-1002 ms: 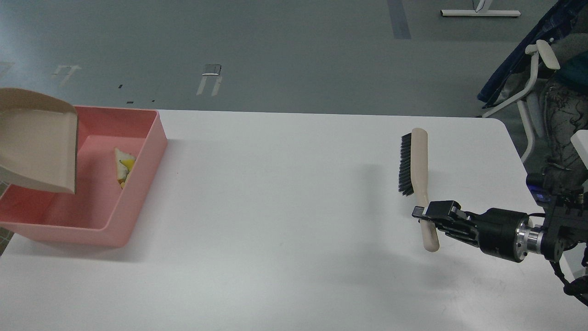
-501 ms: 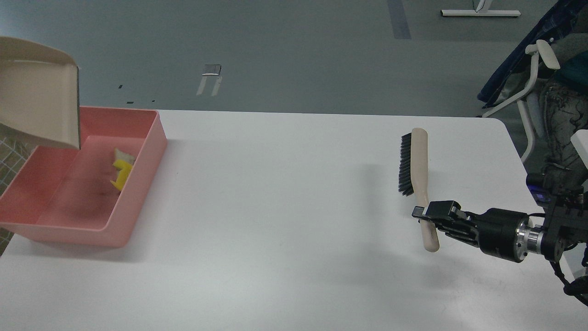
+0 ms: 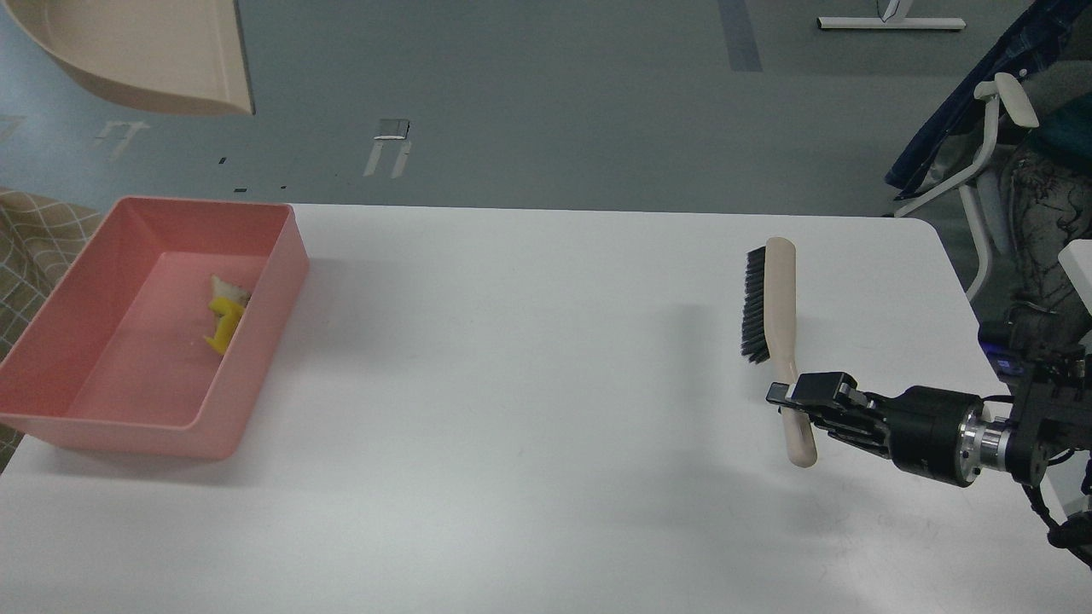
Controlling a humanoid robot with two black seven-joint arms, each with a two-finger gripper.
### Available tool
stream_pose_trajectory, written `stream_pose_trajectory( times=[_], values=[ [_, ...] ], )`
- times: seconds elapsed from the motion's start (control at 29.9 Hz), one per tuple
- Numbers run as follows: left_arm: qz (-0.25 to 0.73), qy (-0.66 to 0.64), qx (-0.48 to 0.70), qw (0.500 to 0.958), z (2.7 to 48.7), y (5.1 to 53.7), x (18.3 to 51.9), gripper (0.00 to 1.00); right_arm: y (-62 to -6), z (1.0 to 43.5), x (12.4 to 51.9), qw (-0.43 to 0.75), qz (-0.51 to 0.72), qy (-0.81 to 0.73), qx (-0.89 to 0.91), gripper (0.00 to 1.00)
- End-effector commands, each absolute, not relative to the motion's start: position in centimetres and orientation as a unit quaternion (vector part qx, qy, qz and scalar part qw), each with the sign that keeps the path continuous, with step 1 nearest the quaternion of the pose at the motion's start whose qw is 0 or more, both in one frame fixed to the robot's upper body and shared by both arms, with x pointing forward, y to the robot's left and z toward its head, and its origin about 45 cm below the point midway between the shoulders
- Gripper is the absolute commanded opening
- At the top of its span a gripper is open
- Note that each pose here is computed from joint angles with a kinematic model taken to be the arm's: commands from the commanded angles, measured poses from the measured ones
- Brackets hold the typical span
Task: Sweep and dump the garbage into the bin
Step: 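Tilt the dustpan with the left gripper to dump contents into bin, then lower the empty dustpan back onto the table with the left gripper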
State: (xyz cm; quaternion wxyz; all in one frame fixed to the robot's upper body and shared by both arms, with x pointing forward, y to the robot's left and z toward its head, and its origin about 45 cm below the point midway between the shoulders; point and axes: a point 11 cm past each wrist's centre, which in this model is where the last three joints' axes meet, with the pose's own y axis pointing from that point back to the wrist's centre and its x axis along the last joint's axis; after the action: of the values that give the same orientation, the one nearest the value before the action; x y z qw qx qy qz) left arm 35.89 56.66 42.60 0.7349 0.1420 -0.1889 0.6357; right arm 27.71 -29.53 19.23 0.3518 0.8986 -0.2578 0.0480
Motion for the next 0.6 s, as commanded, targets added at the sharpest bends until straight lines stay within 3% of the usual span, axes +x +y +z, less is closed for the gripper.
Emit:
stream_pose_trajectory(
  times=[0.0,0.57],
  values=[
    [0.641,-0.166,0.145,0.735,39.9,55.0,37.8,0.00,-29.5,19.2,27.7,0.352,0.048,-0.257,0.899,0.00],
    [0.575,-0.162,0.187,0.780,29.7,42.4,43.4,0.00,-29.6,19.0,27.5,0.354,0.045,-0.257,0.898,0.00]
  ],
)
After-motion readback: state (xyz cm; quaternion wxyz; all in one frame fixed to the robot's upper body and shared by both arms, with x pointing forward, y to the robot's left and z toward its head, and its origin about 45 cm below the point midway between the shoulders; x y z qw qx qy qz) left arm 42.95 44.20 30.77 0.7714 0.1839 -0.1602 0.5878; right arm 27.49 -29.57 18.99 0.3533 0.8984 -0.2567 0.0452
